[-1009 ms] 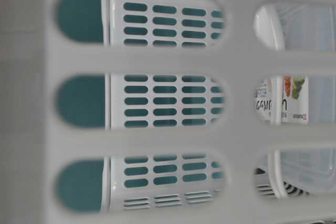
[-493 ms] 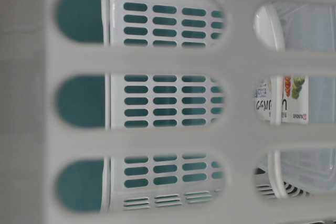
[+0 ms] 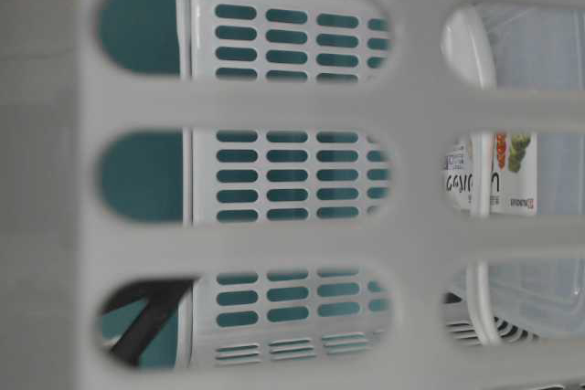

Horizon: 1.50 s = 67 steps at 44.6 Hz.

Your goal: Pick up the chinese spoon from the shopping basket with the left arm.

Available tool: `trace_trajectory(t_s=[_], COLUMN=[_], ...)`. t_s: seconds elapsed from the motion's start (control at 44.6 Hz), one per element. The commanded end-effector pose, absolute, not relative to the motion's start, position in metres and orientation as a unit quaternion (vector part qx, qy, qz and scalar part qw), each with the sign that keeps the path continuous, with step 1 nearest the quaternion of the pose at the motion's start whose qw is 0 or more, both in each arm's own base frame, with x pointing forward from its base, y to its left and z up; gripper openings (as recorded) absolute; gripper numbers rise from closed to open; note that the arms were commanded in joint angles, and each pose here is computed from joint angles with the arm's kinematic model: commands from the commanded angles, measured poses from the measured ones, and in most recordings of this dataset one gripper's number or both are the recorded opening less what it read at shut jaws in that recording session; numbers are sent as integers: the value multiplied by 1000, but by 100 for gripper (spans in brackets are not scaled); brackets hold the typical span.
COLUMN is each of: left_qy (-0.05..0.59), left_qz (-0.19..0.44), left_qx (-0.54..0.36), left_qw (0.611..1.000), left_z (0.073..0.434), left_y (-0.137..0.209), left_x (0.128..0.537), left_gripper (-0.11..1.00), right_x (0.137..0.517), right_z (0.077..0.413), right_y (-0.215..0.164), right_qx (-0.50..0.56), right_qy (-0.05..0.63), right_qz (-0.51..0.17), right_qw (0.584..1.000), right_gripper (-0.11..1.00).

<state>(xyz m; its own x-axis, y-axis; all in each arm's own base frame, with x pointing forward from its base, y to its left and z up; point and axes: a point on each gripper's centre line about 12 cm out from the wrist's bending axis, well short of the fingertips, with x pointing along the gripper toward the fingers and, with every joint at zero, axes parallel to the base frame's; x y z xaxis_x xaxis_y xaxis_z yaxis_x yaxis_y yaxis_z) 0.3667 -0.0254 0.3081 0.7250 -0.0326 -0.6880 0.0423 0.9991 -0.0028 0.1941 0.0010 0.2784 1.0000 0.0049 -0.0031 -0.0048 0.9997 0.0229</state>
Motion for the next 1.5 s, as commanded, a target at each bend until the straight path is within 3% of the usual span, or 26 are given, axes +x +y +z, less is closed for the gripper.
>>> trace_trajectory(t_s=[0.0,0.09,0.247,0.314,0.673,1.166,1.279,1.48], left_qy=[389,411,447,464,530,548,547,533], left_qz=[-18,-15,-17,-17,-12,-13,-14,-17], left_qx=[9,6,8,10,12,17,16,17], left_qw=[921,911,894,886,848,836,837,846], left_z=[310,302,283,273,210,179,181,197], left_y=[-26,-27,-33,-35,-36,-35,-36,-39], left_x=[382,392,415,422,444,450,450,452], left_gripper=[11,36,82,90,85,80,66,15], right_x=[196,195,195,195,195,194,195,194], right_z=[282,281,281,281,281,280,280,279], right_y=[1,1,1,1,1,1,1,1], right_qx=[14,14,14,14,13,14,14,14], right_qy=[-1,3,5,5,4,5,6,8], right_qz=[2,3,3,3,3,3,3,2], right_qw=[1000,1000,1000,1000,1000,1000,1000,1000], right_gripper=[61,71,71,71,71,71,71,71])
